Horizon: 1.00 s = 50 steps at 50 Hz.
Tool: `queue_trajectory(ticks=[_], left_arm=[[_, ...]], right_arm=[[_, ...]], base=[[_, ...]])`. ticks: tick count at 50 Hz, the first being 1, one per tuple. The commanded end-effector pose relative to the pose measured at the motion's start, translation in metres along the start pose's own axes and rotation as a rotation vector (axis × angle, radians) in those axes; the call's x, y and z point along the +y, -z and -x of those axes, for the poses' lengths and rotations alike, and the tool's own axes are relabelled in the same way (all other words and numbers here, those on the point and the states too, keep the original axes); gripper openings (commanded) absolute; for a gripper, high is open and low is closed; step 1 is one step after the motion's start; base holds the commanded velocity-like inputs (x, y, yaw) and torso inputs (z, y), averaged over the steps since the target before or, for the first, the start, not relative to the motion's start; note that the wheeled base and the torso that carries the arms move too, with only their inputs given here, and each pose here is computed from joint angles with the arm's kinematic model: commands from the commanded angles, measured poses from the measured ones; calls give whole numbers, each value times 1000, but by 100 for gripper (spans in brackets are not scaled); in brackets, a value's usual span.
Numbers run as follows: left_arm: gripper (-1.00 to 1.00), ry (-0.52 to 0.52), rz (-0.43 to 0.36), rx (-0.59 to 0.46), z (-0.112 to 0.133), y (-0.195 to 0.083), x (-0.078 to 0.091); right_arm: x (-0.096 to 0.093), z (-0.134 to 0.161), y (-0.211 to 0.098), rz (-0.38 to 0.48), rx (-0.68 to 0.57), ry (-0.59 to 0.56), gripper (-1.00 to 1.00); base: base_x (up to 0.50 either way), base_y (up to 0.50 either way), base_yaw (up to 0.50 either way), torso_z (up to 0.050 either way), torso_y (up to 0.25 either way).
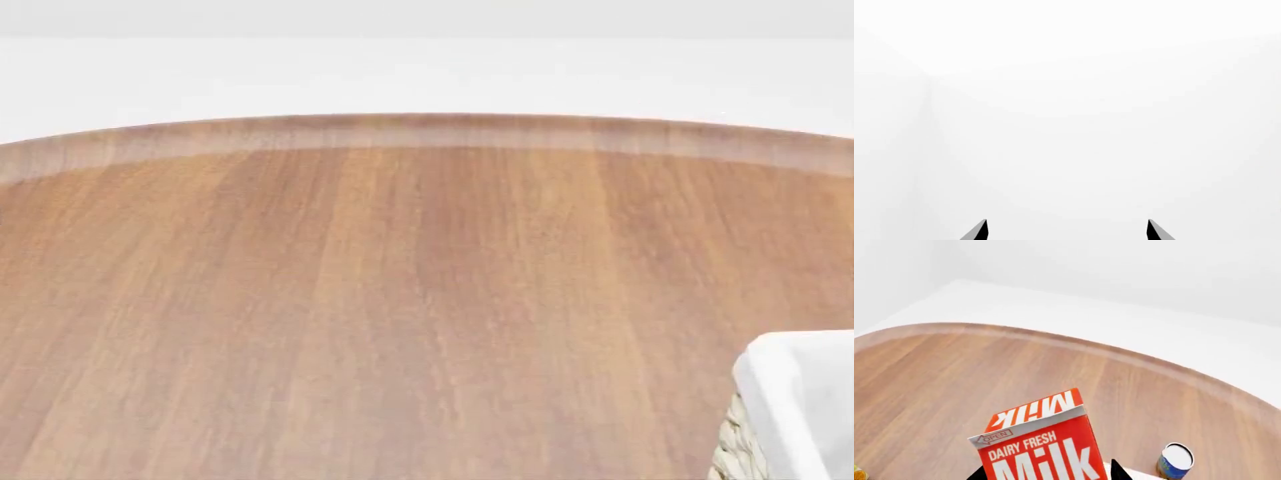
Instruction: Pick the milk and place it in the basket.
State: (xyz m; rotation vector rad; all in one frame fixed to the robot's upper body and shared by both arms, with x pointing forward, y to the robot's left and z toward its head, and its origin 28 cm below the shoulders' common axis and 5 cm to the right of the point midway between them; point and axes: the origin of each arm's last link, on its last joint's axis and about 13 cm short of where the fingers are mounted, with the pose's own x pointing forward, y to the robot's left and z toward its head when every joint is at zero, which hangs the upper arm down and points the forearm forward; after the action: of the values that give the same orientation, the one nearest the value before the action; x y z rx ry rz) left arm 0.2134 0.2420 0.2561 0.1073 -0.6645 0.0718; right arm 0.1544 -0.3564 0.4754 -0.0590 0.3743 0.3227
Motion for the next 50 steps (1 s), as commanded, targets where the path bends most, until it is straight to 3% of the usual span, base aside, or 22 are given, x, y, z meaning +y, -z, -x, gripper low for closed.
queue_trajectory(ticks=[1,24,38,50], left_arm=[[100,0,-1,-1,0,0,0],[100,2,-1,-1,-1,0,0],[100,5,-2,3,0,2,-1],[100,7,-1,4,0,3,-2]], right_arm=[[-1,3,-2,-15,-6,4,-100],[-7,-24,22,-86,68,118,-100],[-1,-42,41,-110,125,129,-100],[-6,-52,52,-141,160,161,-100]], base=[[0,0,0,0,10],[0,0,0,0,1],[0,0,0,1,1],[0,0,0,1,2]])
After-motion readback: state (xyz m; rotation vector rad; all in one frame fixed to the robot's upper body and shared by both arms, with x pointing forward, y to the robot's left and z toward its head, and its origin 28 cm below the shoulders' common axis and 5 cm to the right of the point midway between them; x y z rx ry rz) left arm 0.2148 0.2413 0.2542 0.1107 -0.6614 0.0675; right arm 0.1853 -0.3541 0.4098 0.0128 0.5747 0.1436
